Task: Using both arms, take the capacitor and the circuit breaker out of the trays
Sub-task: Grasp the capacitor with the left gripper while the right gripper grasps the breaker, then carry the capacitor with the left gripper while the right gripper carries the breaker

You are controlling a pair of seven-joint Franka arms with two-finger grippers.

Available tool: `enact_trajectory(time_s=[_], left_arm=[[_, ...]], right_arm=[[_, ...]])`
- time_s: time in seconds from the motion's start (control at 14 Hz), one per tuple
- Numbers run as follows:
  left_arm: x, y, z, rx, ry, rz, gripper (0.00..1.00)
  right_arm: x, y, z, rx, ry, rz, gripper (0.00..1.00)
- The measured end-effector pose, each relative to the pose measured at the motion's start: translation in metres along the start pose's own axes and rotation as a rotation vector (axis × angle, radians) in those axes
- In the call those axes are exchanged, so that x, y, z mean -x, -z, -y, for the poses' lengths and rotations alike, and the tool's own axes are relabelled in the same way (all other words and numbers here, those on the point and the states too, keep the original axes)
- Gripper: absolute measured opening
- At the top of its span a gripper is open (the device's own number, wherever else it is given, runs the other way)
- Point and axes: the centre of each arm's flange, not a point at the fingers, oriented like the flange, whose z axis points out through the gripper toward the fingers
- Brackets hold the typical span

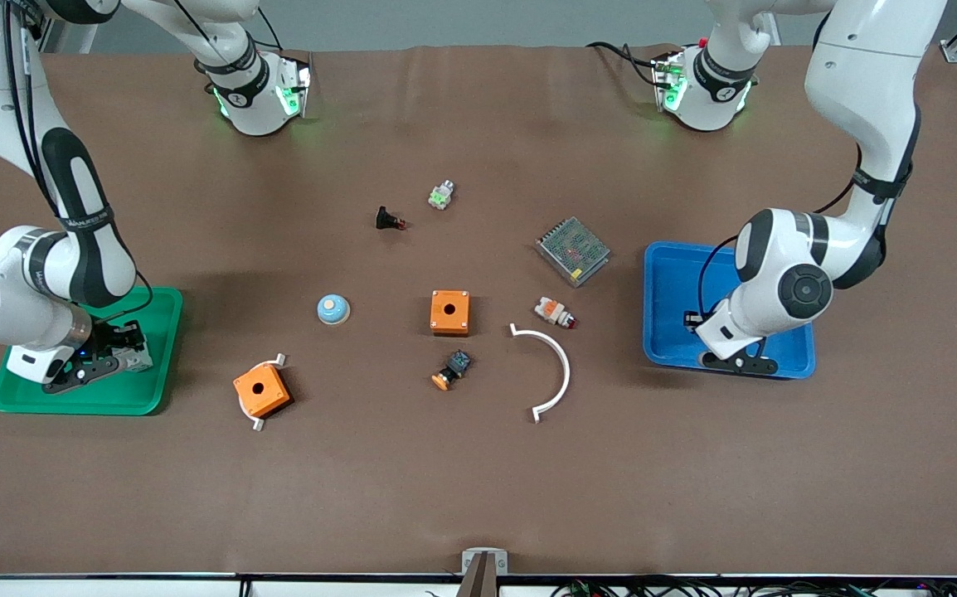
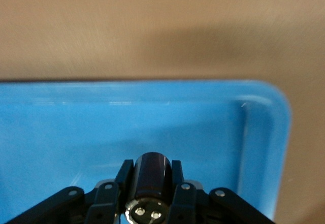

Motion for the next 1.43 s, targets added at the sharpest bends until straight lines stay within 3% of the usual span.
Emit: enact_trajectory(time_s=[0.29,0.71,1.14,1.43], left_arm=[[-0.029,0.049,-0.054,0.063,0.113,-0.082,0.34],[-0.062,0.036,-0.181,0.136,0.279,-0.109,0.34],[-0.081,0.013,-0.269,0.218,0.413,-0.179,0.34],[-0.069,-0.014,-0.306,0.232,0.441,-0.176,0.34]], right_arm=[[-0.025,0.052,0.024,-0.016,-0.107,0.016,0.4],[-0.071,0.137,0.162,-0.02,-0.352,0.06,0.4],[-0.111,0.153,0.345,0.021,-0.551,0.032,0.4],[-0.127,0.13,0.409,-0.058,-0.649,0.033,0.4]])
